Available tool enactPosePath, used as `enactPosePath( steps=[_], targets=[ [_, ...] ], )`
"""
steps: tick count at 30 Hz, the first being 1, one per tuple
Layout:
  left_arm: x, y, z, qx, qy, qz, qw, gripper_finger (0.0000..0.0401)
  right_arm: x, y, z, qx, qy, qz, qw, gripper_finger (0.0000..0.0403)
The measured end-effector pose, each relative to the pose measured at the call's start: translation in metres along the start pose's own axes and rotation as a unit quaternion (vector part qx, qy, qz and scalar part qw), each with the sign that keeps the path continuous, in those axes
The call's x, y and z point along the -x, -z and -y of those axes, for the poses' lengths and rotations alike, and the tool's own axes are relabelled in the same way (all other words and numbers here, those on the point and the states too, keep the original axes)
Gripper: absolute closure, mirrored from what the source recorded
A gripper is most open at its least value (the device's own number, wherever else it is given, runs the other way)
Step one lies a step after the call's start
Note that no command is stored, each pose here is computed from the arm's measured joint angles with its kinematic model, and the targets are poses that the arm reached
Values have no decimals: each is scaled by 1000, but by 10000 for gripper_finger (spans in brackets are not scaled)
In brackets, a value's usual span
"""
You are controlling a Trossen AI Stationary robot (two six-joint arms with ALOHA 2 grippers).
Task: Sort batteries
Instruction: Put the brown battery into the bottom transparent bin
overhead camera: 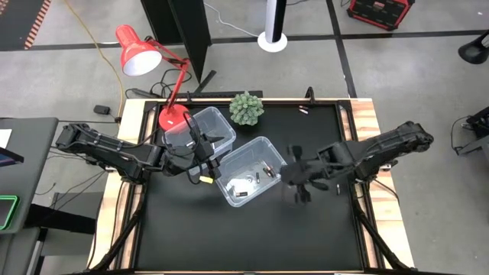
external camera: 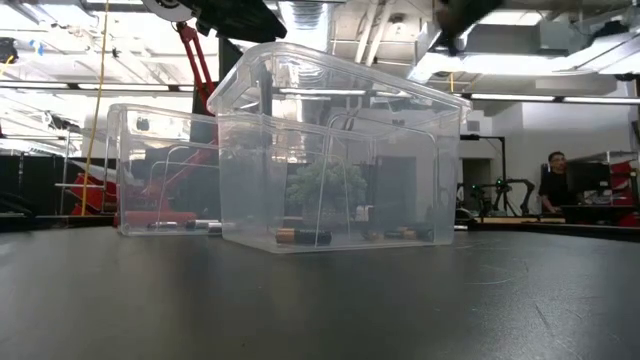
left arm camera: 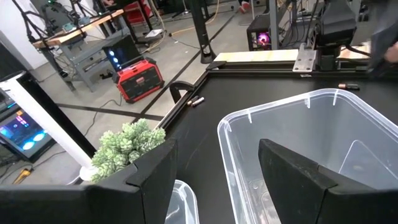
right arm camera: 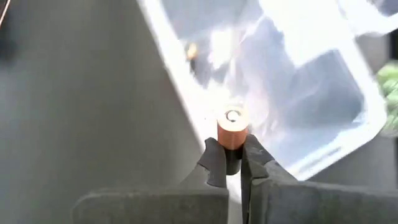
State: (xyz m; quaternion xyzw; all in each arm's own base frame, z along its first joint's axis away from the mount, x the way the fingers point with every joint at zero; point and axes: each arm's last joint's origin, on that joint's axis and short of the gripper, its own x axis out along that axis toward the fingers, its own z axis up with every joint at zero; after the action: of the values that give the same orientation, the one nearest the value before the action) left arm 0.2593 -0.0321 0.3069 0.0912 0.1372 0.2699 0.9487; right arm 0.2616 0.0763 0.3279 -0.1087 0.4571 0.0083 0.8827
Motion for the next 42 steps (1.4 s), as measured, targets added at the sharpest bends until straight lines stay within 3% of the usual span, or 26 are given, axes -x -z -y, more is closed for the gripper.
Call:
enactPosePath(
  steps=[6,12,16,19,26,31,38,42],
  targets=[
    [0,0,0,0,0,0,1000,182,-28,-10,17,1,24,-17,1000,377],
    [0,0,0,0,0,0,1000,182,-50,-10,24,-10,33,-49,998,274],
    [0,0,0,0,0,0,1000,182,-49,-9,27,-15,36,-52,998,198],
    [0,0,0,0,0,0,1000,182,-39,-8,28,-32,36,-45,998,165],
    [0,1,0,-2,0,-2,1000,182,8,21,16,-80,33,-87,992,161],
    [0,1,0,-2,0,-2,1000,182,23,51,2,-143,37,-126,981,173],
    [0,1,0,-2,1,-2,1000,182,11,104,-28,-249,80,-224,939,177],
    [0,1,0,-2,1,-2,1000,182,0,130,-44,-338,87,-268,898,177]
  ],
)
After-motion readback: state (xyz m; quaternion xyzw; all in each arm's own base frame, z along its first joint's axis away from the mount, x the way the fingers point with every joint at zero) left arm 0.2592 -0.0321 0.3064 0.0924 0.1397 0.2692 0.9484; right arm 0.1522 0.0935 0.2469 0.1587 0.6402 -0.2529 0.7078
